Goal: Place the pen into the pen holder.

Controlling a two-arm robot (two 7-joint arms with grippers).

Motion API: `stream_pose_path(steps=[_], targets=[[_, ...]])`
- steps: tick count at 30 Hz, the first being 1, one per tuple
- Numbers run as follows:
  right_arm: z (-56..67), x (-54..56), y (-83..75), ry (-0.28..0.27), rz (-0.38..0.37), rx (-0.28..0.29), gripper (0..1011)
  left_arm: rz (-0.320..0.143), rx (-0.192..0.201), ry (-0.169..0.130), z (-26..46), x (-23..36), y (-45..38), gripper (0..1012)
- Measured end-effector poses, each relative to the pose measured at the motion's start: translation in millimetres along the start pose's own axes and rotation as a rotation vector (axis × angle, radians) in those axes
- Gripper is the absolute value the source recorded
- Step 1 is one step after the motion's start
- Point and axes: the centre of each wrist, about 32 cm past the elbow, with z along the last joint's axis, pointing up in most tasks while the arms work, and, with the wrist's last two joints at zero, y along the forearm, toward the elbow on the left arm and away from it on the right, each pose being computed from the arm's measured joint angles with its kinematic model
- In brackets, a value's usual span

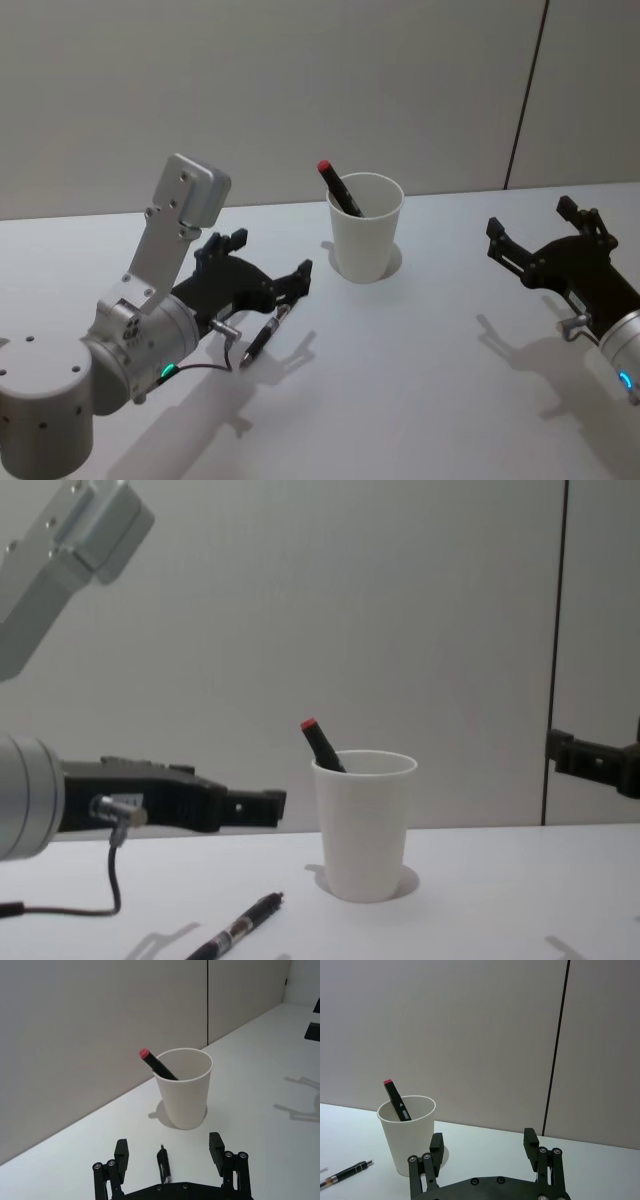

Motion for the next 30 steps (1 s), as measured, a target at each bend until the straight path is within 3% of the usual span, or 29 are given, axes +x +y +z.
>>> stream_pose_path(steps=[14,30], targets=[[0.0,0.0,0.0,0.000,0.000,0.000,1001,-0.009,0.130,0.053,-2.5,-4.6,3.5,1001],[0.0,0.0,0.0,0.000,0.000,0.000,1001,0.044,0.214,0.072,-8.3,-14.3,-3.0,1001]])
